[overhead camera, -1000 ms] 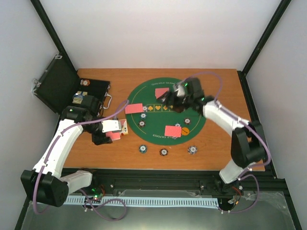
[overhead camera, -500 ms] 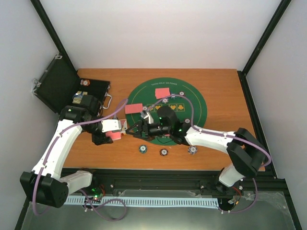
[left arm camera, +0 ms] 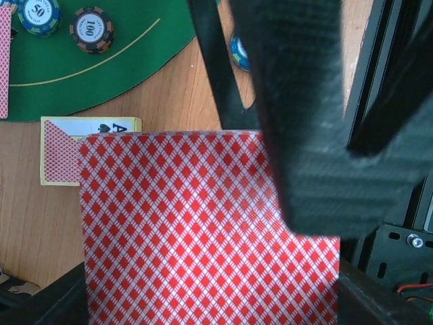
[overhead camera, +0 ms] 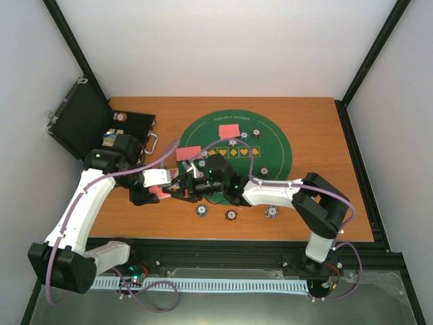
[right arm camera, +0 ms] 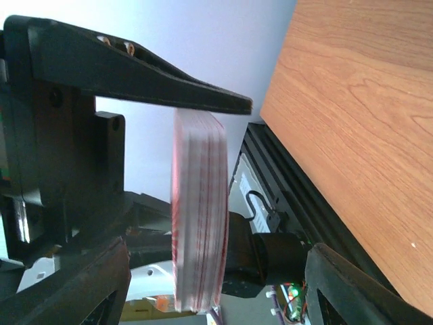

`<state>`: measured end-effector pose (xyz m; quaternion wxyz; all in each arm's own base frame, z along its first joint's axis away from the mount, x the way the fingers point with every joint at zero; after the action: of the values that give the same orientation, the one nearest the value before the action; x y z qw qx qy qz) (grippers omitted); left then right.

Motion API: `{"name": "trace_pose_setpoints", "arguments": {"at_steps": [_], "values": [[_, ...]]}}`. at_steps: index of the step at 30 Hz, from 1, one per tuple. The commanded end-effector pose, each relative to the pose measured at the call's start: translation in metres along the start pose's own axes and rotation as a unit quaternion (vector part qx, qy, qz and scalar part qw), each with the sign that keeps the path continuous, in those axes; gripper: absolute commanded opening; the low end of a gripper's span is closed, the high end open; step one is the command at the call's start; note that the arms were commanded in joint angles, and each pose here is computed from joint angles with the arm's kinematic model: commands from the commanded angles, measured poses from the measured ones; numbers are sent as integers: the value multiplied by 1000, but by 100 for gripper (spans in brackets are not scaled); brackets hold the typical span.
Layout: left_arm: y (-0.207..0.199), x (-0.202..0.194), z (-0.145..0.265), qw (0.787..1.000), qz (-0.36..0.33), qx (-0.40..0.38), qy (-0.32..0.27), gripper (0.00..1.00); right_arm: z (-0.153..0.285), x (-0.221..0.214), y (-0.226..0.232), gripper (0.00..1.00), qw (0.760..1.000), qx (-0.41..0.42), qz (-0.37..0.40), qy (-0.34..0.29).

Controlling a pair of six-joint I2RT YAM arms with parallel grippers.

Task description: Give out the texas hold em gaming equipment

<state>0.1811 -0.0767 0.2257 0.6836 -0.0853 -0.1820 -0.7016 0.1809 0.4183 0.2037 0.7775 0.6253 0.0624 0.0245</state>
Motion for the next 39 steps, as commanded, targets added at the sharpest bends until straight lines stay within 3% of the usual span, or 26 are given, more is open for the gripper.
{"name": "trace_pose_setpoints", "arguments": {"at_steps": [1,16,29,39], "values": [[0,9,12,1000,-9,16,-19,2,-12,2,15,70,999,39,12,9],[0,8,11,1000,-11,15,-17,2,-43,11,1,66,999,38,-9,39],[1,12,17,999,-15,21,-24,2,-9,21,-35,56,999,6,-37,0],[1,10,15,999,-16,21,-21,2,10,16,-16,38,1000,-5,-15,-17]]}}
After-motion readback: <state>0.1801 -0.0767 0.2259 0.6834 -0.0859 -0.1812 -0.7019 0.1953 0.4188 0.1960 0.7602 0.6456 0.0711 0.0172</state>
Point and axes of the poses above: each gripper's point midway between its finger pads, its own z axis back along the fingers, its own y axis along the line the jaws close on, x = y × z, the point moved 5 cm from there along z, back along the fingers, and after that the axes turned 15 degrees about -z, right-handed, at the moved point
